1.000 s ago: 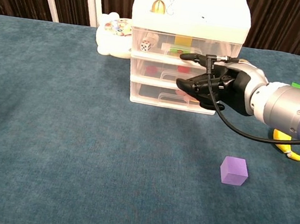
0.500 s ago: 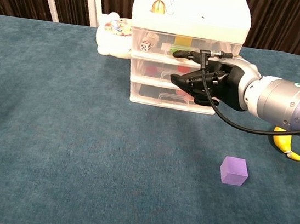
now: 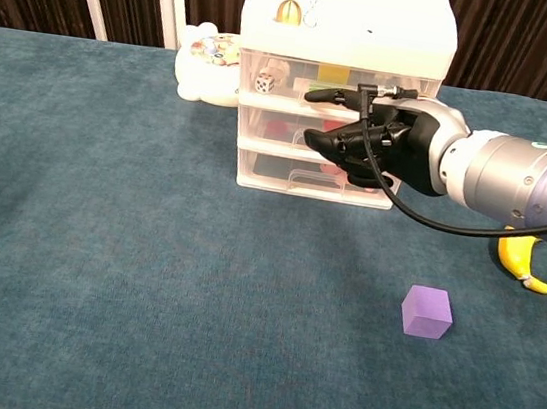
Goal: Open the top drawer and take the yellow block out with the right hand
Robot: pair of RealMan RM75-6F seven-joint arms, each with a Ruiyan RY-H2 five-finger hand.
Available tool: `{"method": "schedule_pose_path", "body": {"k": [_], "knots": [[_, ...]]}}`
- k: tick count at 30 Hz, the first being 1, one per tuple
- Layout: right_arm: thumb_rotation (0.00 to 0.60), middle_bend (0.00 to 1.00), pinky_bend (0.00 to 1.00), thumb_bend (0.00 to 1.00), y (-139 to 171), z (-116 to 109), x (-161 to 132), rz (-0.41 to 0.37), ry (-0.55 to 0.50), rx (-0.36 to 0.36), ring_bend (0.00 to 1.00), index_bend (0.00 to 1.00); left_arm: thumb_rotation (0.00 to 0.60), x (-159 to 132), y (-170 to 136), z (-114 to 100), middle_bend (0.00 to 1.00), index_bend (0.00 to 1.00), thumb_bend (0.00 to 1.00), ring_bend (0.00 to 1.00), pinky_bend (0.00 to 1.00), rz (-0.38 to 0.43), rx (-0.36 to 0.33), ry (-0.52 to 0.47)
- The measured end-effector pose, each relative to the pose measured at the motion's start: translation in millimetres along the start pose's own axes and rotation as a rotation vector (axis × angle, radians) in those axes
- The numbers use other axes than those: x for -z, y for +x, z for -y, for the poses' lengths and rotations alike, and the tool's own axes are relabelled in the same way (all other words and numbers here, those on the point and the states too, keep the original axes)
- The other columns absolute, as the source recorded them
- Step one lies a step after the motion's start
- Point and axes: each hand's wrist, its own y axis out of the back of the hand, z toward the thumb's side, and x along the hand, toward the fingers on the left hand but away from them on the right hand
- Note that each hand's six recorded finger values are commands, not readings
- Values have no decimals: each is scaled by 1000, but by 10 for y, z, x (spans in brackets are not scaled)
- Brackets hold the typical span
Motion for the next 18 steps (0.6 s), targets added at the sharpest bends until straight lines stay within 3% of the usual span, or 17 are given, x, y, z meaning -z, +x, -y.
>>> {"method": "schedule_pose_path", "body": {"k": [18], "knots": [[600,811,991,486,-33,39,5,6,-36,0,912,0,600,13,1,-12,0,37,364,0,0,-9,-8,3]]}}
